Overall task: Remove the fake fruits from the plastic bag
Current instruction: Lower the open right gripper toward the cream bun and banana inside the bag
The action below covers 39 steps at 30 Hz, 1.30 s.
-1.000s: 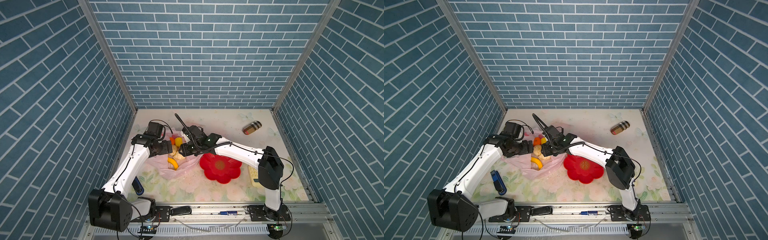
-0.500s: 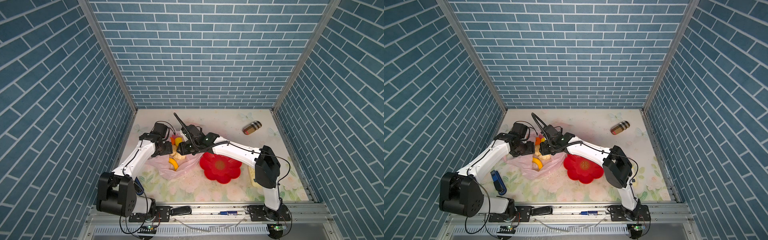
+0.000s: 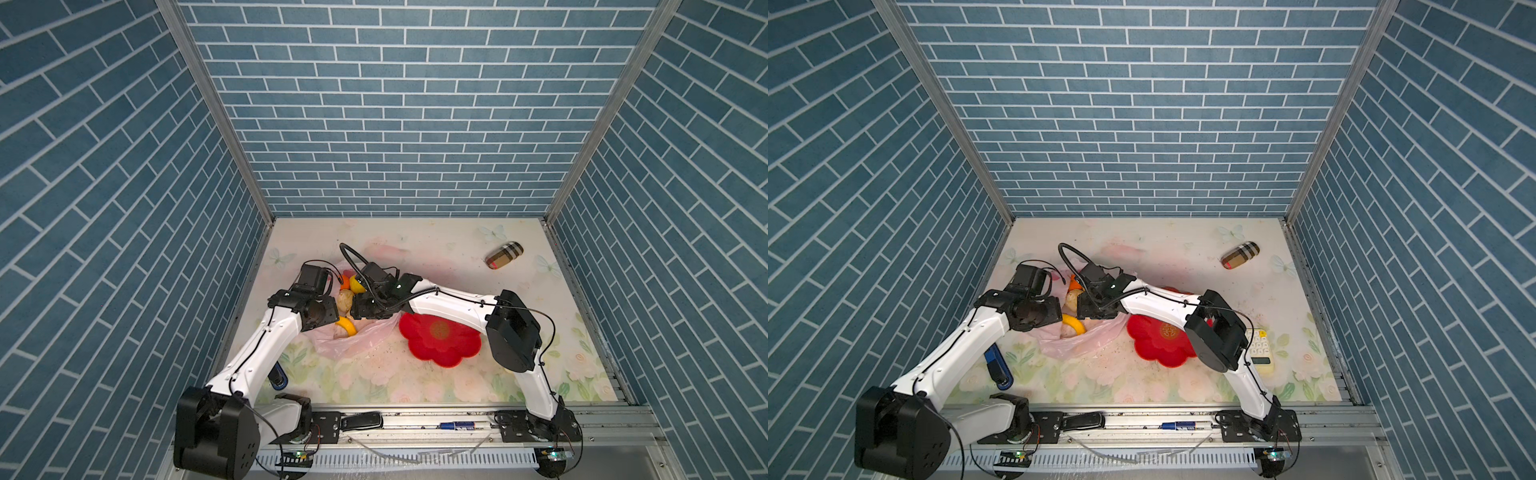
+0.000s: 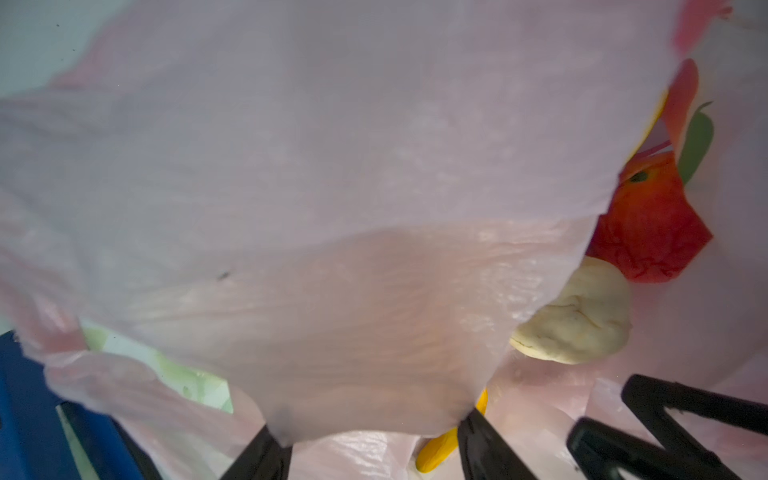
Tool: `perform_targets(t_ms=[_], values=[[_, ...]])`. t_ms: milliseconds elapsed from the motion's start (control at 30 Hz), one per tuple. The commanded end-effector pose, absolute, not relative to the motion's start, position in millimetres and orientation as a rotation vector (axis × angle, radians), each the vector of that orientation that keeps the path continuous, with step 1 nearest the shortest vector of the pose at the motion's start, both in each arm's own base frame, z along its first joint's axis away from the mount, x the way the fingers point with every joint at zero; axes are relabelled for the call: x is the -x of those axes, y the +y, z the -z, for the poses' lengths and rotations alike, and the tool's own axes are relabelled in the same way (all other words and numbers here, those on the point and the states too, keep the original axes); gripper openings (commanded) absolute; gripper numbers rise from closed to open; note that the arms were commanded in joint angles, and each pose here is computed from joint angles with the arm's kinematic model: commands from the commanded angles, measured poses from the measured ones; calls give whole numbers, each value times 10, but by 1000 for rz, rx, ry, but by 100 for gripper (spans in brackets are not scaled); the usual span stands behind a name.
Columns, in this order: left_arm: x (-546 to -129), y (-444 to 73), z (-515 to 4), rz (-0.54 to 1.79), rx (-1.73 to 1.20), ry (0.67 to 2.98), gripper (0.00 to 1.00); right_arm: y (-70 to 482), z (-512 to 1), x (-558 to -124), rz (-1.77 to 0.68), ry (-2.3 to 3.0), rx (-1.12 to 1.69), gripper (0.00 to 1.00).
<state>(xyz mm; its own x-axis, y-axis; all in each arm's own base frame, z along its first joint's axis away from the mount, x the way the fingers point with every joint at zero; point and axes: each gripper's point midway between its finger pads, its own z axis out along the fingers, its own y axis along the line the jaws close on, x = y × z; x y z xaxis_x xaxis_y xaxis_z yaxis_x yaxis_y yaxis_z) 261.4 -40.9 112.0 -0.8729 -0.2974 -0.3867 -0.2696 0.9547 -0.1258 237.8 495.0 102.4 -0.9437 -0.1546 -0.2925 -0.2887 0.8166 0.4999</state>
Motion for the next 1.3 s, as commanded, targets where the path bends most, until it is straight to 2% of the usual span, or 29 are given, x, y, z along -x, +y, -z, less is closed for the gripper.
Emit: perform_targets(t_ms=[0, 133, 400, 533, 567, 700, 1233, 1267], values=[[-2586, -373, -1112, 77, 433, 2675, 64, 4938, -979, -2458, -786, 2776, 178, 67], [-2579, -390, -1051, 89, 430, 2681, 62, 4933, -879, -2497, -766, 2798, 93, 74], [-2606, -425, -1027, 116, 418, 2672, 51, 4935, -783, -2674, -793, 2768, -59, 75], [-2590, -456, -1003, 141, 413, 2680, 49, 4985, -858, -2723, -827, 2744, -73, 75], [-2588, -466, -998, 148, 411, 2682, 48, 4984, -690, -2724, -796, 2768, -80, 76], [-2569, -495, -980, 173, 409, 2690, 47, 5001, -641, -2749, -795, 2772, -109, 75], [-2547, -620, -1112, 301, 414, 2646, 42, 4979, -1017, -2730, -727, 2717, -44, 73], [-2542, -625, -1115, 307, 414, 2644, 41, 4981, -1191, -2720, -751, 2691, -38, 73]])
